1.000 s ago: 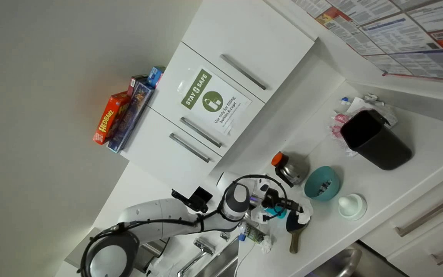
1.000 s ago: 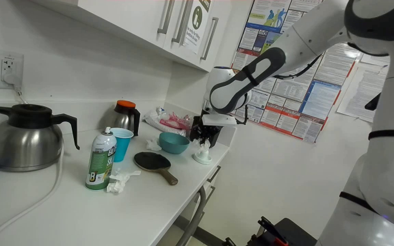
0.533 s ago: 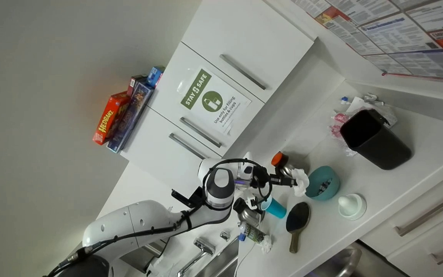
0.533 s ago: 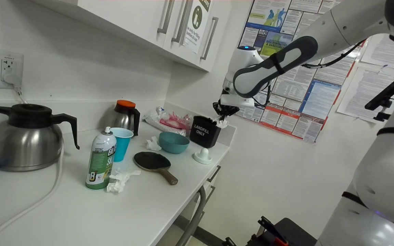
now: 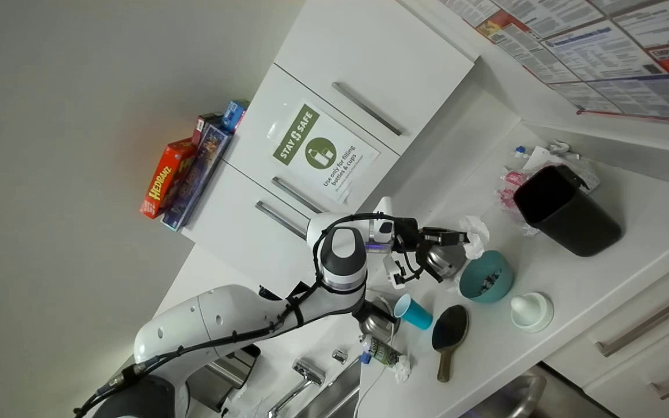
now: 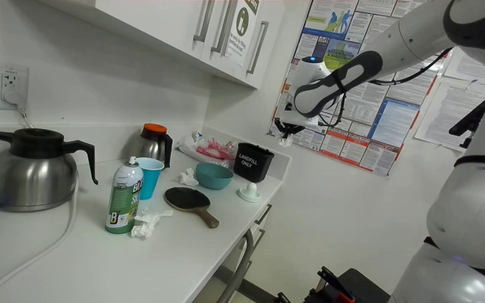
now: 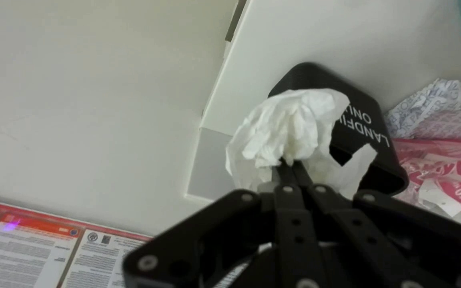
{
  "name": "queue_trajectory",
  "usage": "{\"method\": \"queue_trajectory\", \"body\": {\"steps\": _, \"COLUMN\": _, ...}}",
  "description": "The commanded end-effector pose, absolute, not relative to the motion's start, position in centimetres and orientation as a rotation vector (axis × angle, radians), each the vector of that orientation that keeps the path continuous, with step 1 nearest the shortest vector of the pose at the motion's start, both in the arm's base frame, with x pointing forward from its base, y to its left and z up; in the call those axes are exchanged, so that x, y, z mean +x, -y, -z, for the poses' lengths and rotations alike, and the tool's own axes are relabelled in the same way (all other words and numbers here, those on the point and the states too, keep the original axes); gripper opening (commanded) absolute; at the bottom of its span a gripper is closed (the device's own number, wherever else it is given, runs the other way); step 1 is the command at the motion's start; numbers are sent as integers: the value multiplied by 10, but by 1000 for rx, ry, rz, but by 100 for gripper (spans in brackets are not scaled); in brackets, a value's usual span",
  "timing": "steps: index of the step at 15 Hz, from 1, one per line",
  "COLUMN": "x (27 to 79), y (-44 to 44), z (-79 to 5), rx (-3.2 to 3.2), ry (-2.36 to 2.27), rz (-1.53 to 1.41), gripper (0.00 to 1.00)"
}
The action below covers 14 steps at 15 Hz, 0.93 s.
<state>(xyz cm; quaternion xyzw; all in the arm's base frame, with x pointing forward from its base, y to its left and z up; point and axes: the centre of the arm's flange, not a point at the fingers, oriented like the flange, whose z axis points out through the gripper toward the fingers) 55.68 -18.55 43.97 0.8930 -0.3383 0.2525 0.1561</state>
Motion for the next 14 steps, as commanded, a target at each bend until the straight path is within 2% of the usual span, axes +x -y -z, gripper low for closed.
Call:
{"method": "queue_trajectory", "body": {"steps": 1, "x": 604, "y": 211, "z": -445, "rx": 2499, "ry": 1057, "rz": -781, "gripper": 0}}
{"method": "queue_trajectory", "body": {"steps": 4, "x": 633, "y": 227, "z": -452, "rx": 2503, "ry": 1106, "rz": -781, "gripper": 0}}
{"method": "queue_trajectory", "body": {"steps": 5, "x": 602, "y": 214, "z": -446, "rx": 2515, "ry": 1073, "rz": -778, "gripper": 0}}
{"method": "queue_trajectory", "body": {"steps": 14, "x": 630, "y": 230, "z": -435, "rx": 2520, "ry": 1083, "rz": -862, "gripper": 0}}
